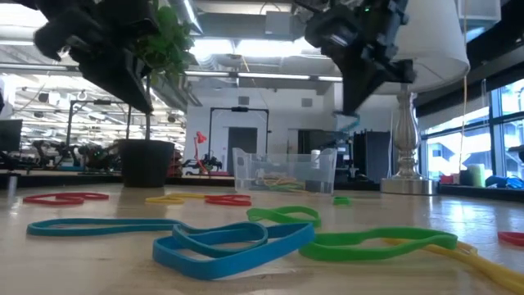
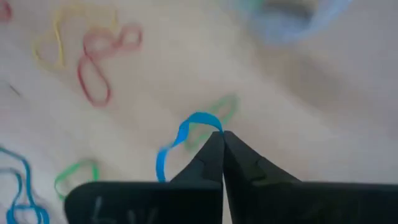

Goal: Pick and place rubber bands into bin
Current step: Put the blue rubber band into the transparent bin

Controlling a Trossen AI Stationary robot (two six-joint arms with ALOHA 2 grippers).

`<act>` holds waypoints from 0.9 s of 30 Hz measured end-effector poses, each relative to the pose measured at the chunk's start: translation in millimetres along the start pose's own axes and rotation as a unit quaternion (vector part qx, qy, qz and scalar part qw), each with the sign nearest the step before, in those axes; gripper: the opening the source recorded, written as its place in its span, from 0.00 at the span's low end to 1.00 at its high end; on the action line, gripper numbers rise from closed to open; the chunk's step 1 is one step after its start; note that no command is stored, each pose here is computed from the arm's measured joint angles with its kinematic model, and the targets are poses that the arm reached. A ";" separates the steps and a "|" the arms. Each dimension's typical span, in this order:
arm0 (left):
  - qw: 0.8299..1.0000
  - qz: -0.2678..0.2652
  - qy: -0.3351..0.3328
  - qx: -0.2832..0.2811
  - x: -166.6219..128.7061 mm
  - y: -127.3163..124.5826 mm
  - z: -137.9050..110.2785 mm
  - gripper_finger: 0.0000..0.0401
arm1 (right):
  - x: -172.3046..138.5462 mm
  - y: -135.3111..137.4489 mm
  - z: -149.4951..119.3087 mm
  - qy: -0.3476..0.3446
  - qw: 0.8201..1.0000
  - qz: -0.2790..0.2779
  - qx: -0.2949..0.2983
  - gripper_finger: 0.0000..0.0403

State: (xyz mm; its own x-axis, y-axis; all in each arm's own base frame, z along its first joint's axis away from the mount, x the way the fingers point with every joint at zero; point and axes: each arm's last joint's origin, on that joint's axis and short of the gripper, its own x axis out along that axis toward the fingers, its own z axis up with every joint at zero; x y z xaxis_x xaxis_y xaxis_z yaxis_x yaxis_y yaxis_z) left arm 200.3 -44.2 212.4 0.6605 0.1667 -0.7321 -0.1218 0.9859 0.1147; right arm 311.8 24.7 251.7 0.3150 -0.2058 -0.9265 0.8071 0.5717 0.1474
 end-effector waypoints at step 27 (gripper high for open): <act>0.990 0.032 -0.057 -0.124 40.3 16.2 21.4 0.00 | 66.2 -74.7 150.4 -0.008 0.966 -0.098 -0.238 0.06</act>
State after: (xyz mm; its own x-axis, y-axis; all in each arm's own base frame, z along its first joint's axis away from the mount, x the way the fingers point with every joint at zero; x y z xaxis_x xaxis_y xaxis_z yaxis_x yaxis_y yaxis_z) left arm 240.8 -21.3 199.1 0.7233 0.2425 -0.6466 -0.3339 0.9424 -0.0201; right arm 347.4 -151.1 231.4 0.1906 -0.3580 -0.9140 0.5322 0.8201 -0.2103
